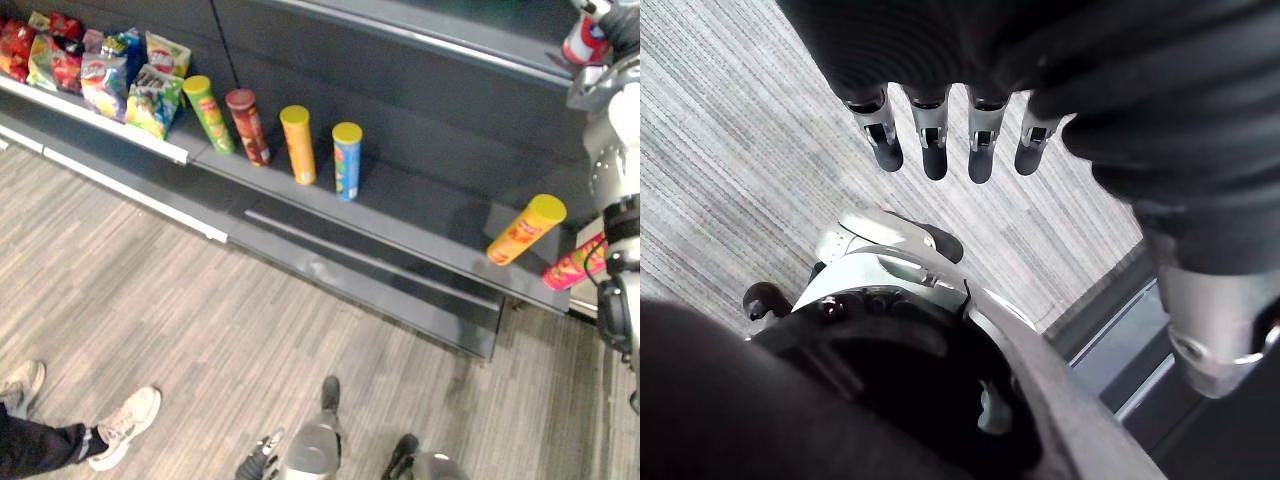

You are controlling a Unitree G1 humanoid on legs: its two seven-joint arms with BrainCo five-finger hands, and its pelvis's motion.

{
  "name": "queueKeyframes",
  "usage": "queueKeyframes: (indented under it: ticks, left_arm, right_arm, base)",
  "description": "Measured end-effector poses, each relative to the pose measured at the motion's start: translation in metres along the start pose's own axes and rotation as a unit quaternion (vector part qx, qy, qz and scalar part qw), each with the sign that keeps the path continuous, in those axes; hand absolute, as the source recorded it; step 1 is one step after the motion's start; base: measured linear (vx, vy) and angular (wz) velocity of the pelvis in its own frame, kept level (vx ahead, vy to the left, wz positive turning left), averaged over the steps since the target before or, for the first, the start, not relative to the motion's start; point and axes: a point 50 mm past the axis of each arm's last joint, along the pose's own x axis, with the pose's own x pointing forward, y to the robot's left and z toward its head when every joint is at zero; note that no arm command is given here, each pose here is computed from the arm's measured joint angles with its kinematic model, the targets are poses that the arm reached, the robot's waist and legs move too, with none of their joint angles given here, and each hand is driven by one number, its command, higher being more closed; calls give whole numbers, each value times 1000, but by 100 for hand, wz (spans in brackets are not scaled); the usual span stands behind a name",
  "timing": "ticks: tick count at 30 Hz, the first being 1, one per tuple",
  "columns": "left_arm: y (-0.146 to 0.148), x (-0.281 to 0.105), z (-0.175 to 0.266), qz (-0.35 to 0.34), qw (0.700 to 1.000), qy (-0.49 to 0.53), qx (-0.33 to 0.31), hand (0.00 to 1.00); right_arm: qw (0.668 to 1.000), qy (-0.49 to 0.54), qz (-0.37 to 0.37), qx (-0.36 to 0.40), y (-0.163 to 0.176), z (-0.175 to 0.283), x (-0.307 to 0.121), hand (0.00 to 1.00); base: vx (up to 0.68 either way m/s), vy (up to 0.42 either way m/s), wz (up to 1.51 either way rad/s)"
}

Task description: Put the gum and the chips on the shelf.

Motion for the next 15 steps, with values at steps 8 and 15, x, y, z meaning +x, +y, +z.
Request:
queueKeyframes:
  ticks: [8, 15]
  left_arm:
    - [0, 0, 0, -2, 1000, 0, 2, 0]
    - [-1, 0, 0, -5, 1000, 1, 7, 0]
  right_arm:
    - [1000, -10, -5, 10, -6, 1, 1, 100]
    - [1000, -6, -4, 1, -14, -3, 0, 0]
  base:
    - [21, -12, -3]
    - [50, -31, -4]
